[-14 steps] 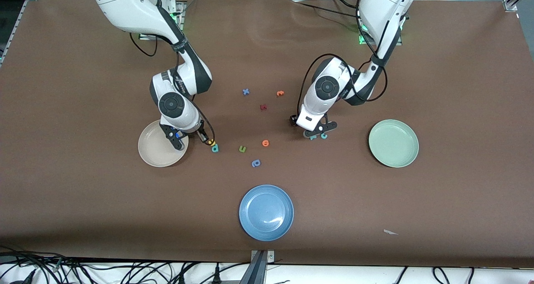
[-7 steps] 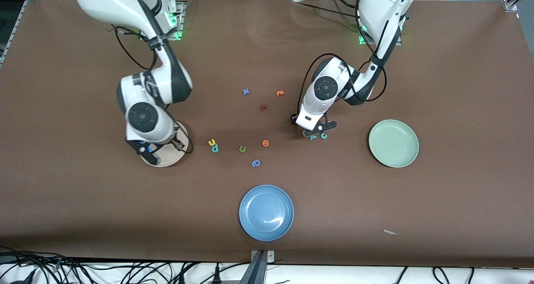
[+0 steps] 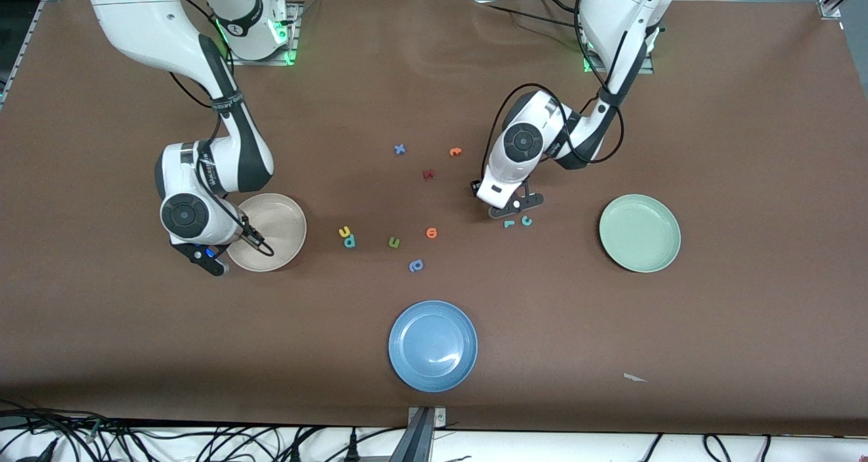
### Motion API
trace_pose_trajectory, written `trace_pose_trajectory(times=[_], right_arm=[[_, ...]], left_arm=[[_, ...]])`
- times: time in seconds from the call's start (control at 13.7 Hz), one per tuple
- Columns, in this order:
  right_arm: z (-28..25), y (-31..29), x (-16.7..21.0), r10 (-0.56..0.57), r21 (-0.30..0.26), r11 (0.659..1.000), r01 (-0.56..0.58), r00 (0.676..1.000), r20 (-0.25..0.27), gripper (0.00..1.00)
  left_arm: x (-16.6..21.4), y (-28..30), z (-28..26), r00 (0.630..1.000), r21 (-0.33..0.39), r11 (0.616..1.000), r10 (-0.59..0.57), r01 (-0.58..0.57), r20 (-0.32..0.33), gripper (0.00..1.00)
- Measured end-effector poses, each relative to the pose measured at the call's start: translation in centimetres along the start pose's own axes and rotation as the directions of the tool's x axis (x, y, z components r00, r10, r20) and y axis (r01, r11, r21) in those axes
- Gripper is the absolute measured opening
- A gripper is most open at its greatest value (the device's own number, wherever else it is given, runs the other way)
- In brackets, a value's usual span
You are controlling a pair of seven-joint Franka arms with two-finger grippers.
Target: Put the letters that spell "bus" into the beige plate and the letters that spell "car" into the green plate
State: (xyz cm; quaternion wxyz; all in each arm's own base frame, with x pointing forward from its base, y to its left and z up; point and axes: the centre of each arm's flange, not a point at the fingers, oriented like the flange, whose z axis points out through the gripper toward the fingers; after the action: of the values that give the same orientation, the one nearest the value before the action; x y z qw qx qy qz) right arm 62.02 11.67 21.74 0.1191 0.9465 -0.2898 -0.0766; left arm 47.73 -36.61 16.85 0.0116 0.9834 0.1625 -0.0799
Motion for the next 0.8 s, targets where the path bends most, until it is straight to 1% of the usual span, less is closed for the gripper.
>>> trace_pose_trajectory(times=[0.07, 0.15, 0.22, 0.29, 0.36, 0.44, 0.51, 0.58, 0.66, 0.8], right_arm=[[0.0, -0.2, -0.2, -0.005, 0.000, 1.000, 0.005, 1.000, 0.000, 0.30], [-0.2, -0.4, -0.4, -0.008, 0.003, 1.000, 0.008, 1.000, -0.001, 0.40], [-0.5, -0.8, -0.6, -0.011, 0.012, 1.000, 0.011, 1.000, -0.003, 0.48], [-1.1, -1.5, -0.9, -0.018, 0.026, 0.999, 0.019, 1.000, -0.005, 0.59], [-1.8, -2.2, -1.3, -0.028, 0.040, 0.999, 0.029, 1.000, -0.011, 0.68], [-2.5, -2.8, -1.6, -0.037, 0.052, 0.998, 0.038, 0.999, -0.019, 0.78], [-3.3, -3.2, -1.9, -0.048, 0.064, 0.997, 0.049, 0.998, -0.028, 0.89], [-4.2, -3.8, -2.3, -0.065, 0.079, 0.995, 0.068, 0.997, -0.038, 0.98], [-5.5, -4.9, -3.1, -0.090, 0.102, 0.990, 0.095, 0.995, -0.050, 1.00], [-8.0, -7.3, -5.4, -0.157, 0.143, 0.976, 0.166, 0.985, -0.074, 1.00]], left_arm=[[0.0, 0.2, -0.2, 1.000, -0.004, 1.000, 0.001, -0.001, -0.002, 0.53], [0.0, 0.3, -0.3, 1.000, -0.005, 1.000, 0.001, -0.001, -0.003, 0.46], [0.0, 0.3, -0.3, 1.000, -0.006, 1.000, -0.001, 0.001, -0.003, 0.43], [0.1, 0.4, -0.4, 1.000, -0.008, 1.000, -0.004, 0.004, -0.004, 0.34], [0.1, 0.4, -0.5, 1.000, -0.008, 1.000, -0.009, 0.009, -0.004, 0.31], [0.2, 0.3, -0.5, 1.000, -0.007, 1.000, -0.014, 0.014, -0.004, 0.31], [0.2, 0.3, -0.5, 1.000, -0.006, 1.000, -0.017, 0.017, -0.004, 0.31], [0.3, 0.3, -0.5, 1.000, -0.003, 1.000, -0.018, 0.018, -0.002, 0.31], [0.5, 0.3, -0.8, 1.000, 0.004, 1.000, -0.021, 0.021, 0.003, 0.31], [1.9, 0.6, -2.7, 0.999, 0.031, 0.999, -0.034, 0.033, 0.026, 0.31]])
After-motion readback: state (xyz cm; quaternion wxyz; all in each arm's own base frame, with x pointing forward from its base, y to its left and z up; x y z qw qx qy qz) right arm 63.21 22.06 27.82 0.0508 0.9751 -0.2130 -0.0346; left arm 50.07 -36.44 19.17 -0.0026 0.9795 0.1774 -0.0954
